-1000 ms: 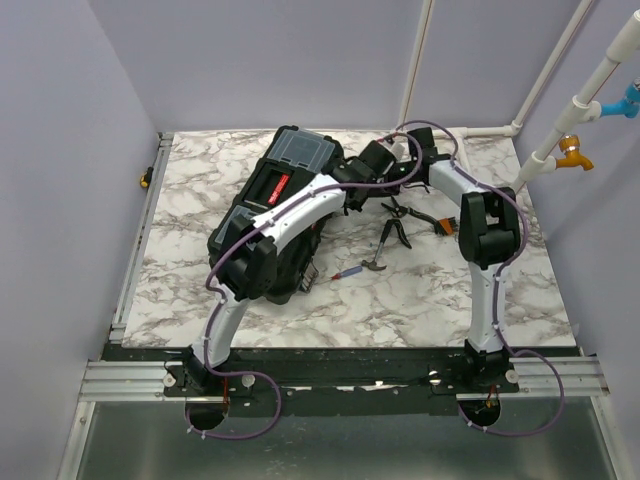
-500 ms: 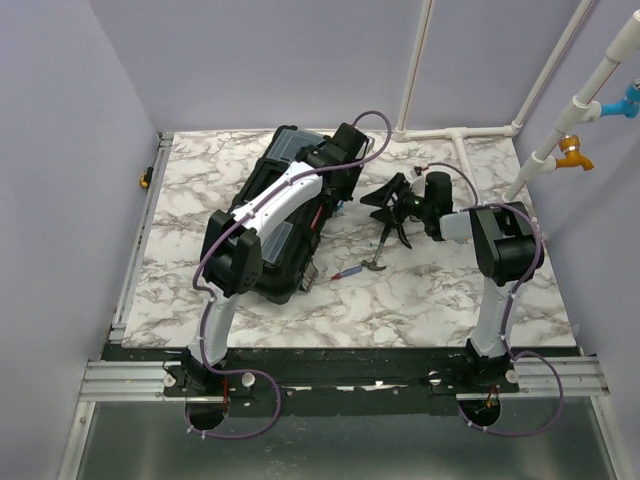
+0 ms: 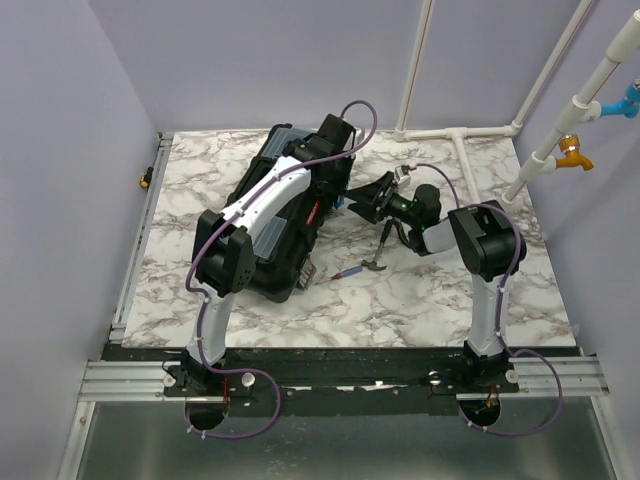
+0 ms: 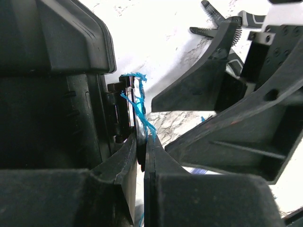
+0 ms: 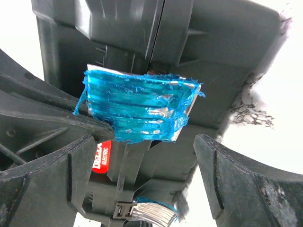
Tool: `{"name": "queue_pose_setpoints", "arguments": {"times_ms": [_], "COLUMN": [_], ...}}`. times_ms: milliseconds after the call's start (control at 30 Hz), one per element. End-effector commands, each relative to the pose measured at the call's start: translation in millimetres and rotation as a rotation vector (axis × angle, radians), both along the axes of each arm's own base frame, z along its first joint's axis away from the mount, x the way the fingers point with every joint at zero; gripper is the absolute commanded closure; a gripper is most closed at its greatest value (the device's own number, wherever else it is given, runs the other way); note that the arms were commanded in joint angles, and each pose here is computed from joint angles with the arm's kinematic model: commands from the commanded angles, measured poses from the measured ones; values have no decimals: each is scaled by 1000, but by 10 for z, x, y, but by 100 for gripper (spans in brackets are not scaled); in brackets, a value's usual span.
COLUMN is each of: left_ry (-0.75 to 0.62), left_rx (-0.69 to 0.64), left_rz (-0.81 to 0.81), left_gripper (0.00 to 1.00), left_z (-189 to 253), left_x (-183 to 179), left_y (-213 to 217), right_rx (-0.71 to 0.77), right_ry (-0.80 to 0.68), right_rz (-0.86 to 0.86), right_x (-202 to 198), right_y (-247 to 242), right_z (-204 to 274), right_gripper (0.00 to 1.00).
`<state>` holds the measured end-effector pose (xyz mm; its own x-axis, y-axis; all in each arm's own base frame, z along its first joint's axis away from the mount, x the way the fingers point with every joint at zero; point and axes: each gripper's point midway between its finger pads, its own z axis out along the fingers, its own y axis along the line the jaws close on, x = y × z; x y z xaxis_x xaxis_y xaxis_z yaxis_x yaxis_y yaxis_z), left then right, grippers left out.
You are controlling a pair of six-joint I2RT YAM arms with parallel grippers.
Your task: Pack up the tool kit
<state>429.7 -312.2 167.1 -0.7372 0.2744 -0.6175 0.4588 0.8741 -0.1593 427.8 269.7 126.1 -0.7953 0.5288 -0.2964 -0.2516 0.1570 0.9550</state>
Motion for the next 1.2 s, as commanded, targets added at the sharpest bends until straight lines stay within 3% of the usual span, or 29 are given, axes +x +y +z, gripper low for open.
{"name": "queue_pose_setpoints", "arguments": {"times_ms": [0, 333, 667, 733, 867, 967, 1033, 1167], "left_ry": [-135, -82, -83, -85, -107, -149, -178, -237], "left_rx": [-71, -210, -198, -189, -159, -142, -165, -182], "left_rz": [5, -58, -54, -49, -26, -16, -42, -45], "left_gripper": [100, 100, 98, 87, 50, 34, 28, 26], "left_z": [723, 824, 852, 850, 884, 1025, 1187, 1488], "left_x": [14, -170, -152, -143, -133, -156, -223, -307], "left_y": [136, -77, -74, -54, 16, 74, 60, 132], "right_rx": [44, 55, 124, 110, 89, 83, 77, 58], "right_ry": [-24, 43, -23, -25, -11, 2, 4, 8], "right_rz": [-26, -165, -84, -80, -81, -76, -69, -72], "right_x": [42, 35, 39, 44, 64, 69, 69, 75], "right_y": [46, -130, -11, 23, 64, 95, 135, 194], "right_z": [12, -118, 103, 120, 116, 101, 106, 136], "right_gripper": [6, 10, 9, 8, 7, 7, 7, 7]}}
